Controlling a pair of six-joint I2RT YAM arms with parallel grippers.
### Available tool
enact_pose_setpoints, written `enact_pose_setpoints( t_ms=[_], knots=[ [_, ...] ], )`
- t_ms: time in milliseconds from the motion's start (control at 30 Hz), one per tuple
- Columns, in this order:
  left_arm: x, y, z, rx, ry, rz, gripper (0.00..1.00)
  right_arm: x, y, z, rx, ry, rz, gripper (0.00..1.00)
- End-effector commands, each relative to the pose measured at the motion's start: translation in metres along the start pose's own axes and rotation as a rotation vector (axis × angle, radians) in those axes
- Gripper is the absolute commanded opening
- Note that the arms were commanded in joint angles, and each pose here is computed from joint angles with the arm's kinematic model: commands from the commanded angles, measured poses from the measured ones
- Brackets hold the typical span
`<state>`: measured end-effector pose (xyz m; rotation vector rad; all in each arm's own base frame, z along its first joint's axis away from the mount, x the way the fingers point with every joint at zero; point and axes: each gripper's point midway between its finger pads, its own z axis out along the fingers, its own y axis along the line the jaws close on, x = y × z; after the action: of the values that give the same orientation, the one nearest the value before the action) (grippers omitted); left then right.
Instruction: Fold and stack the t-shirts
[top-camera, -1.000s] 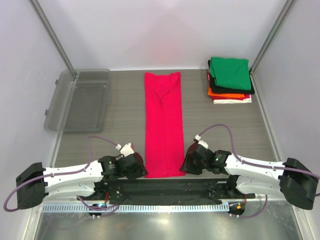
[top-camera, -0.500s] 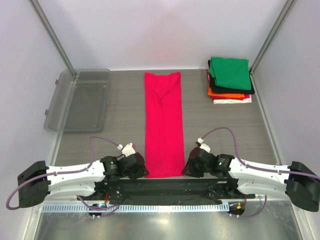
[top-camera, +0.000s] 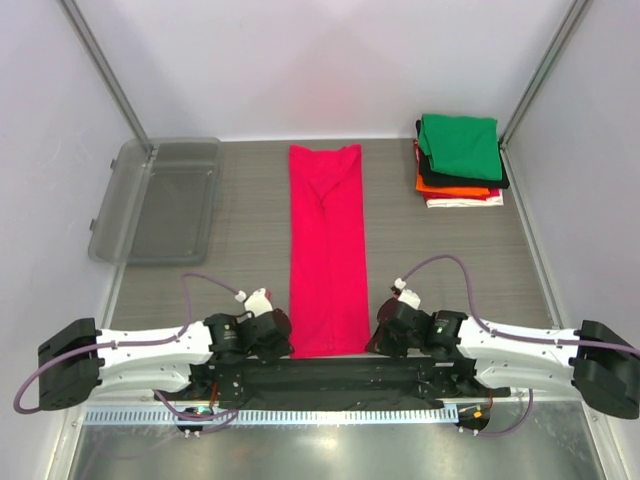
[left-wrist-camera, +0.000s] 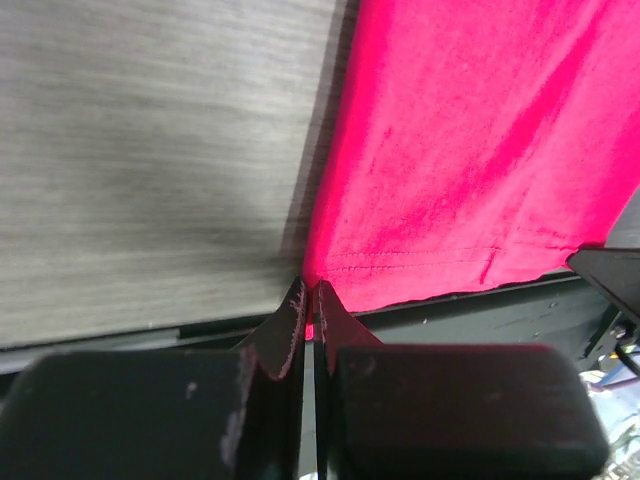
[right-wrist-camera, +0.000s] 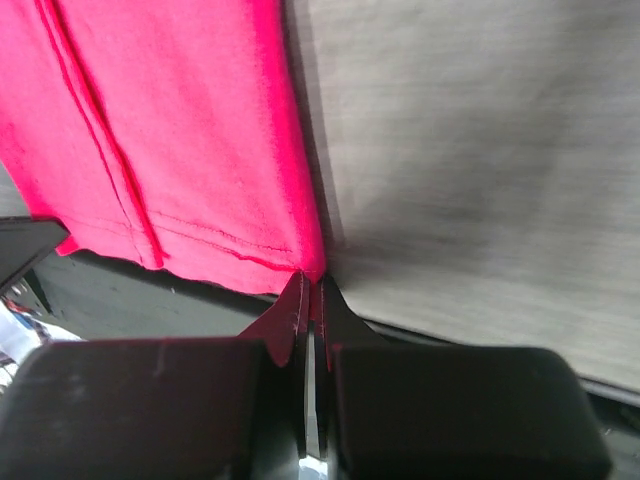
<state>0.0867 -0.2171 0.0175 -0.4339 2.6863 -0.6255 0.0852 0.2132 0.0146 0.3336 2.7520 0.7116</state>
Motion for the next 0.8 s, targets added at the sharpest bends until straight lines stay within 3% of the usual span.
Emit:
enact_pose_setpoints(
  t_ms=[0, 167, 367, 767],
  knots=[
    [-0.004, -0.016, -0.012, 0.014, -0.036, 0.0, 0.0, 0.009, -0.02, -0.002, 0.1, -0.006, -0.019, 0.01],
    [-0.019, -0.022, -0.027, -0.033, -0.097, 0.043, 0.0, -0.009, 0.01, -0.021, 0.102, -0.093, -0.057, 0.01],
    [-0.06, -0.048, -0.065, -0.057, -0.244, 0.119, 0.0, -0.074, 0.04, -0.062, 0.166, -0.298, -0.132, 0.01],
    [-0.163, -0.086, -0.07, -0.055, -0.347, 0.072, 0.0, -0.187, 0.062, -0.063, 0.284, -0.36, -0.181, 0.01]
  ],
)
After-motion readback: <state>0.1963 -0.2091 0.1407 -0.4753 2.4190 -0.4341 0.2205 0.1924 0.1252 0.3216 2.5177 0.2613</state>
